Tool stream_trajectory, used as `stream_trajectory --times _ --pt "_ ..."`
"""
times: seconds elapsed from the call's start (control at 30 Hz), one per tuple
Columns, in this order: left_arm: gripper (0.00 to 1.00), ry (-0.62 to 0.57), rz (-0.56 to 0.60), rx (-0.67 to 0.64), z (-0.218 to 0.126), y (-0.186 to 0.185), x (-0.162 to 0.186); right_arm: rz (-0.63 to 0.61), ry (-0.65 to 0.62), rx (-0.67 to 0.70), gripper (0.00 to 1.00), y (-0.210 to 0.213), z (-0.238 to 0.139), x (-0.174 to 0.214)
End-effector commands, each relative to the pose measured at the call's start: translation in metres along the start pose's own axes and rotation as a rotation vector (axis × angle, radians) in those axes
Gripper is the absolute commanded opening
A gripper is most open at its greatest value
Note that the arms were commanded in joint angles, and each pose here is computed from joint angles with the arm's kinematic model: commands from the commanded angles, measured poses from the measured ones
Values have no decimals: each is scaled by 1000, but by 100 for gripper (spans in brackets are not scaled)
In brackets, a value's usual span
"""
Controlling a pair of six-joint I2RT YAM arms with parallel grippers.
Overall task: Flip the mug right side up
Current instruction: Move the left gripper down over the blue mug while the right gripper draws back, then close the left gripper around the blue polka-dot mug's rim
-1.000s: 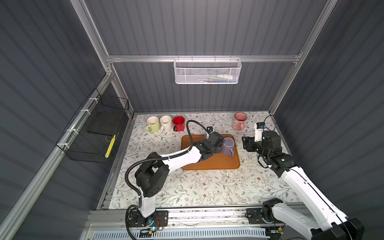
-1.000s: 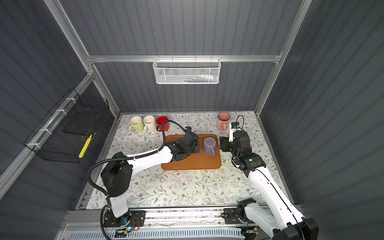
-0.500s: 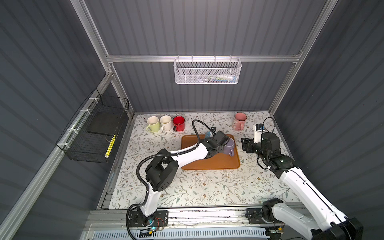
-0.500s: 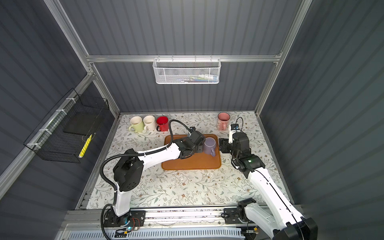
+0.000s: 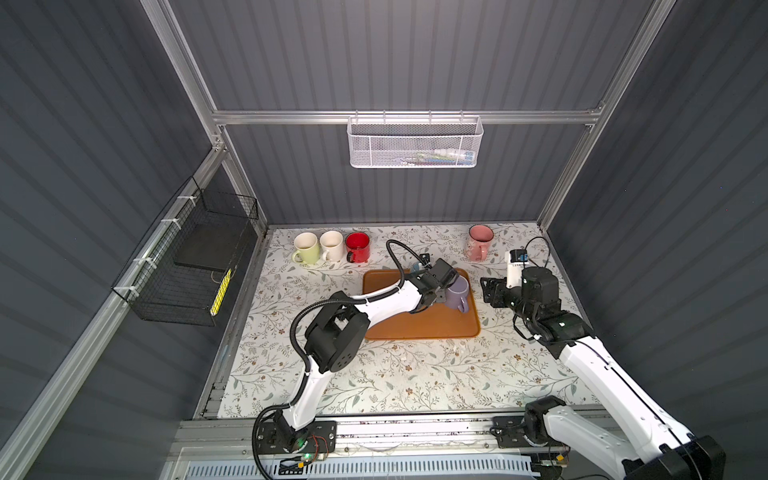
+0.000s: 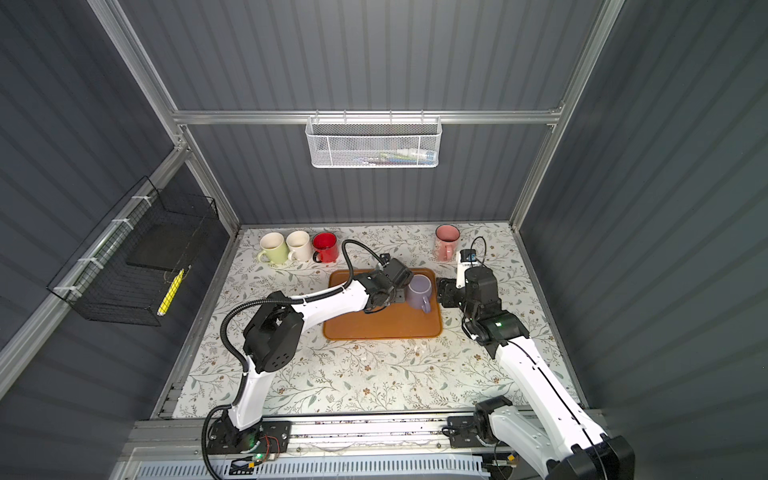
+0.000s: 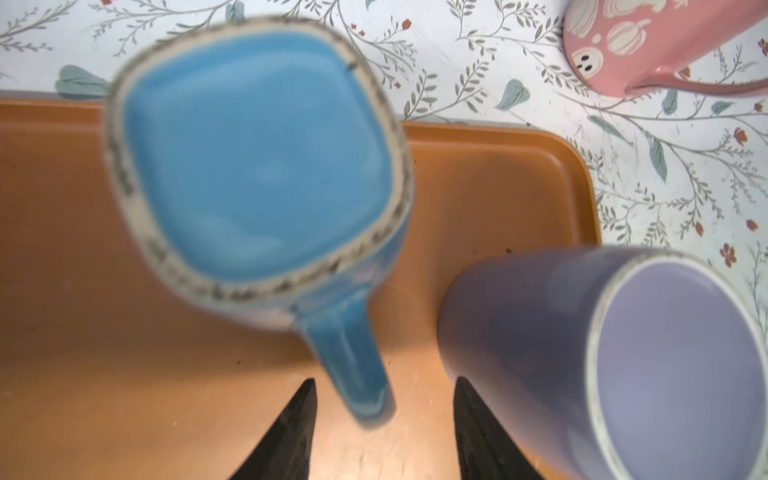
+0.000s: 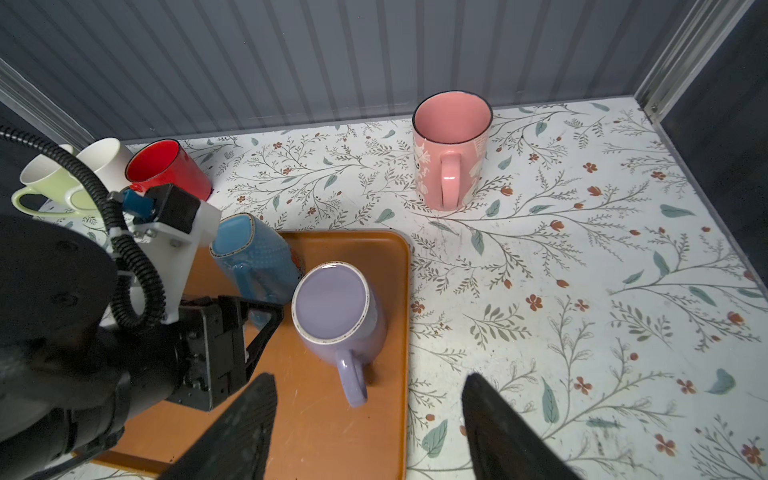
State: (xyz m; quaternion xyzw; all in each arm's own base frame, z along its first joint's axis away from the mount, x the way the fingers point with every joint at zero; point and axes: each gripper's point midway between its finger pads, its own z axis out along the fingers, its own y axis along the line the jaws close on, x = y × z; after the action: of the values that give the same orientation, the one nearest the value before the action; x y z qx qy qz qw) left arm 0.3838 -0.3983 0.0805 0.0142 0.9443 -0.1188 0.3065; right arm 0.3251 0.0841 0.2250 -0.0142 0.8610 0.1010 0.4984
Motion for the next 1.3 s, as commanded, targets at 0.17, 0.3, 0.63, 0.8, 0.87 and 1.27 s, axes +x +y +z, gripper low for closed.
stream_trajectory --times 0.17,0.3,0.63,0.8,0.87,1.27 --pt "53 26 -36 -67 11 28 5 -23 -18 22 73 -3 -2 -4" --pt "52 28 -45 -80 8 39 4 -12 -22 21 72 -3 -1 -6" --pt "48 -4 -67 -89 -11 60 -2 13 1 7 73 0 5 0" --pt "49 -35 -3 -17 -18 47 -12 11 -1 5 73 1 4 -2" --pt "50 -20 33 -37 -18 47 -13 12 -3 6 73 0 4 -4" --pt "52 31 50 -65 -1 48 -3 8 3 13 73 -1 4 -1"
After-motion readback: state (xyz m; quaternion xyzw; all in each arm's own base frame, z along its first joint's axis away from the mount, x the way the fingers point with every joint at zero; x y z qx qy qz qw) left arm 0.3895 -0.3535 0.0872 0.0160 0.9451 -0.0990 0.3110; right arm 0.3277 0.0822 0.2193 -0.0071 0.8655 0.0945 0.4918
